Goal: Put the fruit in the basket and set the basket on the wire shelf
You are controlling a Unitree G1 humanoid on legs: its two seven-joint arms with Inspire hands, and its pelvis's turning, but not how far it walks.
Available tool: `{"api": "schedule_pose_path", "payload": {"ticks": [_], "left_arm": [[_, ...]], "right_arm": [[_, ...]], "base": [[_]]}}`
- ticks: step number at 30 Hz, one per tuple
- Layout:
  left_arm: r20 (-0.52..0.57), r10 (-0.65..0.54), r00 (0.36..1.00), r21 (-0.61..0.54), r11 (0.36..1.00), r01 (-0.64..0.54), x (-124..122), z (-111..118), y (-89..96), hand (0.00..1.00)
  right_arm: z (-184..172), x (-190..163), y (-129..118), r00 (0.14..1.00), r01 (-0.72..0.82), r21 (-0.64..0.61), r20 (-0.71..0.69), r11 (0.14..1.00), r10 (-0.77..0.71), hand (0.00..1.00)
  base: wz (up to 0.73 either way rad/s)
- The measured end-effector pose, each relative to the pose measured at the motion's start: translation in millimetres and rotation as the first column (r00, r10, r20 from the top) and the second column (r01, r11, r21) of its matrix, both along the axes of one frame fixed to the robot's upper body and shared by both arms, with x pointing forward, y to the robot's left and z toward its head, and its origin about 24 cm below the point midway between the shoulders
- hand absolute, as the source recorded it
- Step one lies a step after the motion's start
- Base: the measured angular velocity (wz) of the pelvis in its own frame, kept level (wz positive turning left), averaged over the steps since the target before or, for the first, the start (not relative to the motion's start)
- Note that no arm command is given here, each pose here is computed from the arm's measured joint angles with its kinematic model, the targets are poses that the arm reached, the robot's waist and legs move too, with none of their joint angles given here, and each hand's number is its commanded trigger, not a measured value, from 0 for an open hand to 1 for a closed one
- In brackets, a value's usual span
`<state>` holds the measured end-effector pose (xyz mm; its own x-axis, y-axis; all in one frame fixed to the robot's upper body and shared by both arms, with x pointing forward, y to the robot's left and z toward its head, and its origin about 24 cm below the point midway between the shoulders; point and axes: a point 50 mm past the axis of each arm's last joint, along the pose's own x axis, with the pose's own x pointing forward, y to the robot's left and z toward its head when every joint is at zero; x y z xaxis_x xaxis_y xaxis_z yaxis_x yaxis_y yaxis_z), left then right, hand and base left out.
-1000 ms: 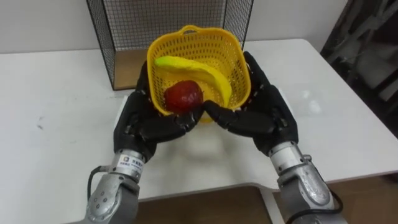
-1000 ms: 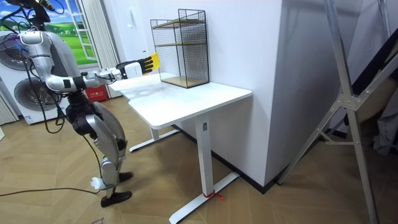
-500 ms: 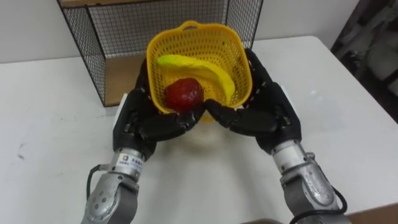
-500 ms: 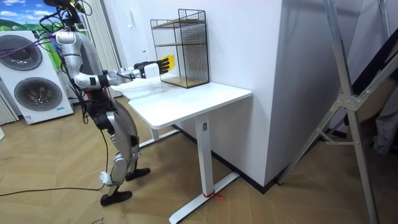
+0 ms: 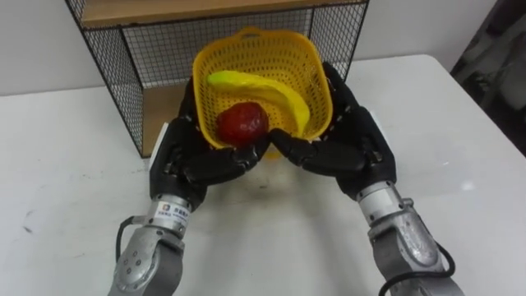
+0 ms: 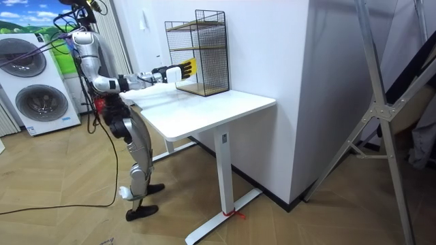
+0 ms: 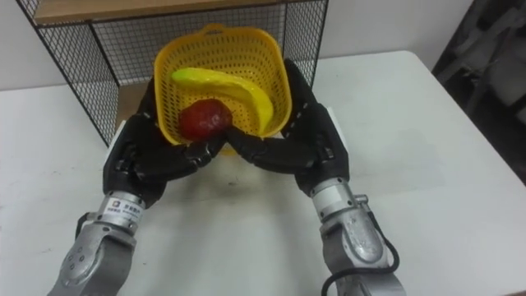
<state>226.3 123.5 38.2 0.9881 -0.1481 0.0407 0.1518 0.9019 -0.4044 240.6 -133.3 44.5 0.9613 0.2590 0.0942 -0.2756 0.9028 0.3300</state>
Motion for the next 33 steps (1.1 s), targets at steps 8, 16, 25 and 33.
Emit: {"api": "schedule_pose_path", "payload": {"ticks": [8,16,25,33], "left_arm": [[-0.013,-0.004,1.000,0.005,1.000,0.004,0.1,-1.8,-0.5,0.00],[-0.081,-0.013,0.997,0.027,1.000,0.015,17.7,-13.6,-5.0,0.00],[-0.120,0.028,0.992,0.062,0.998,-0.020,64.6,-2.3,-6.0,0.00],[-0.274,0.096,0.957,0.082,0.994,-0.076,74.4,-17.3,-4.5,0.00]], "right_arm": [[-5.2,6.9,0.1,1.000,0.002,0.019,-0.030,1.000,-0.001,0.00],[-15.4,26.3,-4.0,0.993,0.022,0.021,-0.116,1.000,-0.019,0.00],[5.4,73.2,0.7,0.989,0.045,-0.020,-0.137,0.999,-0.048,0.00],[0.7,91.4,11.6,0.967,0.047,-0.012,-0.250,0.999,-0.049,0.00]], "base": [[0.04],[0.10],[0.00],[0.00]]}}
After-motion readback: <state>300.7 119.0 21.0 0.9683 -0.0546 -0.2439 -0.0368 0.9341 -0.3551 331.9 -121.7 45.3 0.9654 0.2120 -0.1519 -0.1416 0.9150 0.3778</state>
